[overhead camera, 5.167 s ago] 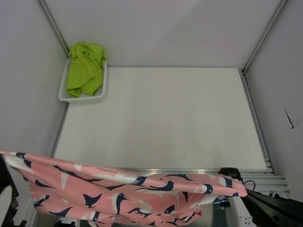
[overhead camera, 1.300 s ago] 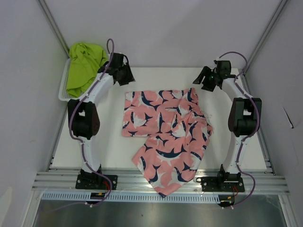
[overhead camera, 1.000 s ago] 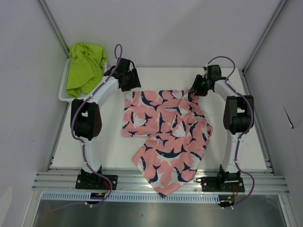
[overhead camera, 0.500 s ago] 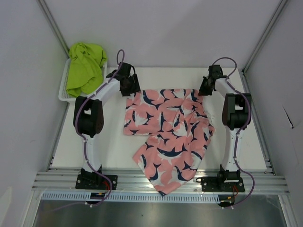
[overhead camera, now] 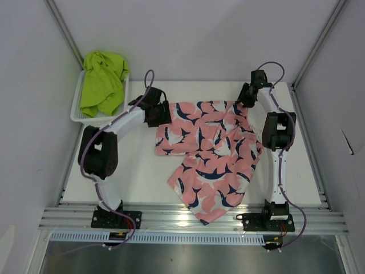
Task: Fold and stack the shorts
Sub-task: Flatten the shorts out
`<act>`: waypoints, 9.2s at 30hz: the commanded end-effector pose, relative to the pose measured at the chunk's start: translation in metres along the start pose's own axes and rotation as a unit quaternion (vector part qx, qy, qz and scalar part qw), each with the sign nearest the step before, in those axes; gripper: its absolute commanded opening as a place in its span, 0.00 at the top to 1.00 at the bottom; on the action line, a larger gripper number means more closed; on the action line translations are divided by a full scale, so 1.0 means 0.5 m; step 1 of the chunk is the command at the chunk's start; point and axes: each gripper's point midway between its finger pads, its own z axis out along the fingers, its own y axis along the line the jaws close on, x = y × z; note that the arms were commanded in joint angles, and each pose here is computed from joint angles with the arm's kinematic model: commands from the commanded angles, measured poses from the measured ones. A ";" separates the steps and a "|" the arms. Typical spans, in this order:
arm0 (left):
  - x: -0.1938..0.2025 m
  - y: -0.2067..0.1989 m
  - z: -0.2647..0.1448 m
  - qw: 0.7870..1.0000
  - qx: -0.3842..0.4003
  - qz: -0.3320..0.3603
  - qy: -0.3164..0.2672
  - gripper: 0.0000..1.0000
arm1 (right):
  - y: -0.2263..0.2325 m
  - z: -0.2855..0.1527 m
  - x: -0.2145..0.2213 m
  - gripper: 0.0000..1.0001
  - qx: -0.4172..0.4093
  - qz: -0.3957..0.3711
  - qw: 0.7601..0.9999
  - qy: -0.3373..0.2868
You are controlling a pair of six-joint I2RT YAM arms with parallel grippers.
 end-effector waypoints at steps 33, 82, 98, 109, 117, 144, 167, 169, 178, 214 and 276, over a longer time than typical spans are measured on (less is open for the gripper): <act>0.263 -0.052 -0.129 0.990 0.089 -0.091 -0.056 0.24 | -0.027 -0.445 0.281 0.36 -0.060 -0.003 0.997 -0.057; -0.144 0.106 0.014 0.989 -0.056 -0.109 -0.077 0.35 | 0.037 -0.392 0.492 0.43 -0.227 -0.017 0.969 0.095; 0.007 -0.247 -0.103 0.988 0.139 0.033 -0.063 0.34 | 0.020 -0.393 0.507 0.43 -0.225 -0.021 0.971 0.083; 0.111 -0.315 0.065 0.983 0.179 0.006 0.045 0.37 | 0.011 -0.374 0.469 0.43 -0.230 -0.006 0.971 0.067; 0.087 -0.297 0.108 0.982 0.178 -0.013 0.056 0.38 | -0.003 -0.360 0.512 0.43 -0.227 0.002 0.969 0.098; 0.079 -0.292 0.143 0.981 0.184 0.004 0.056 0.39 | 0.024 -0.463 0.554 0.43 -0.250 -0.002 0.962 0.109; 0.085 -0.291 0.146 0.981 0.187 0.010 0.053 0.39 | -0.003 -0.398 0.607 0.43 -0.227 -0.002 0.962 0.150; 0.084 -0.292 0.145 0.981 0.187 0.010 0.053 0.39 | 0.009 -0.410 0.618 0.44 -0.250 -0.001 0.955 0.157; 0.083 -0.290 0.146 0.981 0.185 0.010 0.054 0.39 | 0.046 -0.463 0.621 0.59 -0.317 -0.019 0.935 0.155; 0.077 -0.292 0.153 0.982 0.175 0.010 0.065 0.39 | -0.002 -0.472 0.749 1.00 -0.238 0.016 0.947 0.216; 0.219 -0.006 -0.386 0.974 0.152 -0.067 -0.153 0.01 | -0.097 -0.470 0.431 0.48 0.005 0.065 0.995 0.071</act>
